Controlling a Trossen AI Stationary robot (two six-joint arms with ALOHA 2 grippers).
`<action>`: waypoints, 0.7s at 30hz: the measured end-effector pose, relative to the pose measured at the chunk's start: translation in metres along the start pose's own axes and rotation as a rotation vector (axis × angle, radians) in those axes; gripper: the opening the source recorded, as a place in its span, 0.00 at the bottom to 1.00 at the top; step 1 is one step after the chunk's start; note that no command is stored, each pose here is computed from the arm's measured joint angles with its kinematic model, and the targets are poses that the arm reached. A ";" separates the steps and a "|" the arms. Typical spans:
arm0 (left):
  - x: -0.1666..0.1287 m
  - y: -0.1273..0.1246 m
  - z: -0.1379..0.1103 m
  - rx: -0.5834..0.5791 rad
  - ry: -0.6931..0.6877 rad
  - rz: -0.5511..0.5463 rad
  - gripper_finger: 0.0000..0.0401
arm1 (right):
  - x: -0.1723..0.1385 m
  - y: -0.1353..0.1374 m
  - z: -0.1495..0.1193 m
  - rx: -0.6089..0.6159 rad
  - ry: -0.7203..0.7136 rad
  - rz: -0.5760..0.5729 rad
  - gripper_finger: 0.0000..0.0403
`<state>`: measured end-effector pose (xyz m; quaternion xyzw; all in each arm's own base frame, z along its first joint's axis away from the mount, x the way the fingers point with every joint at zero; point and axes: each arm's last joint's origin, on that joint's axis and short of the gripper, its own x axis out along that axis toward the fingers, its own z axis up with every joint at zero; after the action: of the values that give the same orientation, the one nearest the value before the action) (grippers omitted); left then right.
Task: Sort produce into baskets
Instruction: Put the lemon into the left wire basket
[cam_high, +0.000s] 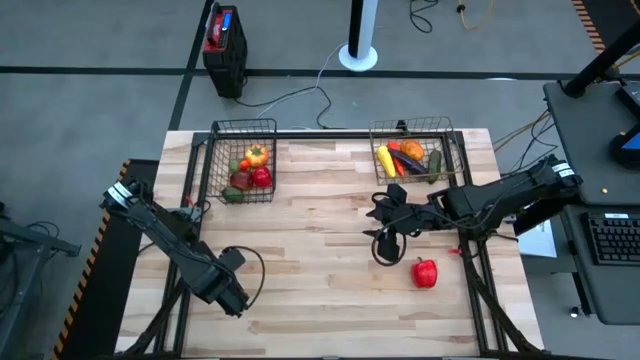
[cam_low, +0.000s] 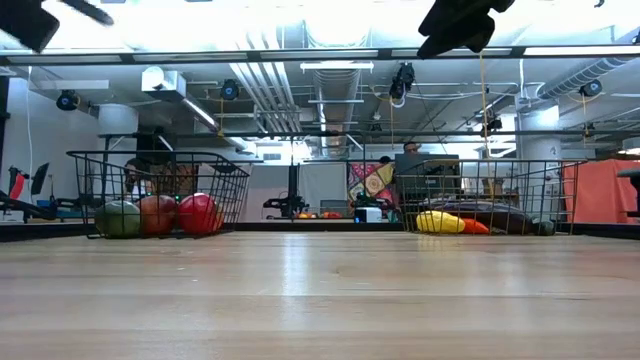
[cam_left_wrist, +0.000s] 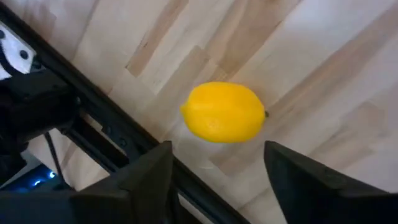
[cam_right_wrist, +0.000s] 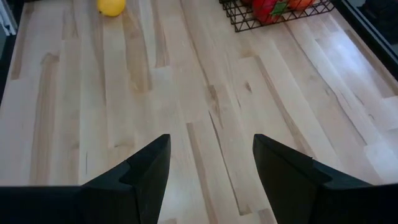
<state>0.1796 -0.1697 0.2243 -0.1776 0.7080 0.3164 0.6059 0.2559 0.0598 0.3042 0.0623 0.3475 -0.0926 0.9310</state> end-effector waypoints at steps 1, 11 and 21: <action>0.004 0.000 0.000 -0.003 0.002 0.002 0.60 | 0.000 0.000 0.000 0.000 0.000 0.000 0.55; 0.034 0.000 0.001 -0.024 0.013 -0.006 0.68 | 0.000 0.000 0.000 0.012 0.000 0.000 0.55; 0.051 -0.001 0.002 0.007 0.010 -0.037 0.68 | 0.001 0.000 -0.002 0.031 0.007 -0.002 0.55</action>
<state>0.1709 -0.1621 0.1745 -0.1902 0.7086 0.3018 0.6088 0.2555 0.0597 0.3016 0.0769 0.3494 -0.0988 0.9286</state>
